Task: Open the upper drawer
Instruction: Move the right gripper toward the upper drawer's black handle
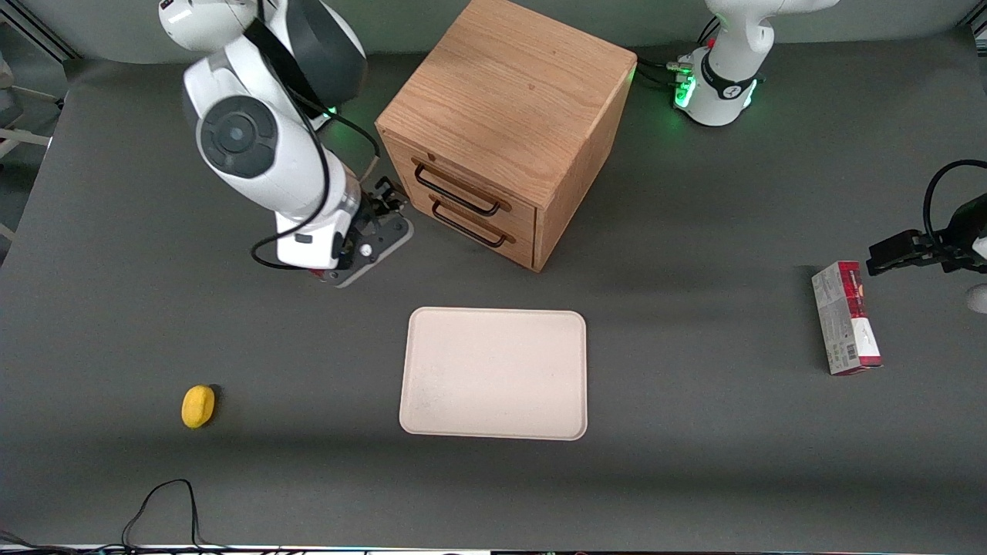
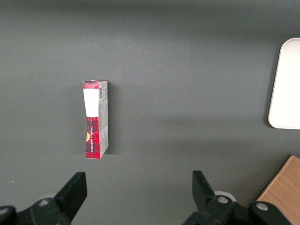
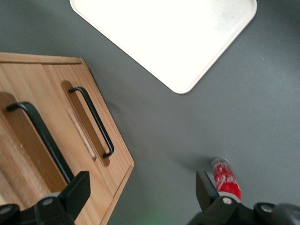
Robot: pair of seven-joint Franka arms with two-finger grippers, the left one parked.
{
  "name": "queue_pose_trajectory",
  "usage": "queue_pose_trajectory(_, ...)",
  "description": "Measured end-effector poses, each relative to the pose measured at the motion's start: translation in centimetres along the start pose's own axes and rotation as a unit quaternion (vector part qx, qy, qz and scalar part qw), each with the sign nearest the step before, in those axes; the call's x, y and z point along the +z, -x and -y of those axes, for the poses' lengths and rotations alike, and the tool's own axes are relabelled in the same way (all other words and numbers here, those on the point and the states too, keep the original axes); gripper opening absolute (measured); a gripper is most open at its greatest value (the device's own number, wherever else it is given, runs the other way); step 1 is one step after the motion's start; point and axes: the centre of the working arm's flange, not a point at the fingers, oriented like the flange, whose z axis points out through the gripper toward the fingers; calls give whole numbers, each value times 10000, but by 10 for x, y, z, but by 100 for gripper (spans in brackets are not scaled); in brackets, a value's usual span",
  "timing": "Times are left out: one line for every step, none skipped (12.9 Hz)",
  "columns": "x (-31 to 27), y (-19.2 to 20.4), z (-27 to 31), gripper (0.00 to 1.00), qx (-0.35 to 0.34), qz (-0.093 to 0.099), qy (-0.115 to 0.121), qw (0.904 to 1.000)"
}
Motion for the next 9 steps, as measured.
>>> queue_pose_trajectory(5,-7,5,100,-102,-1,-13,9999)
queue_pose_trajectory(8,-12,10,100,-197,8,-41,9998)
queue_pose_trajectory(12,-16,18,100,-374,20,-93,9993)
queue_pose_trajectory(15,-18,28,100,-595,34,-133,9981)
queue_pose_trajectory(18,-19,37,100,-760,54,-156,9970)
queue_pose_trajectory(20,-20,44,100,-855,74,-170,9962)
queue_pose_trajectory(23,-21,48,100,-907,97,-194,9956)
queue_pose_trajectory(26,-21,52,100,-956,127,-240,9951)
queue_pose_trajectory(31,-23,56,100,-1013,167,-286,9943)
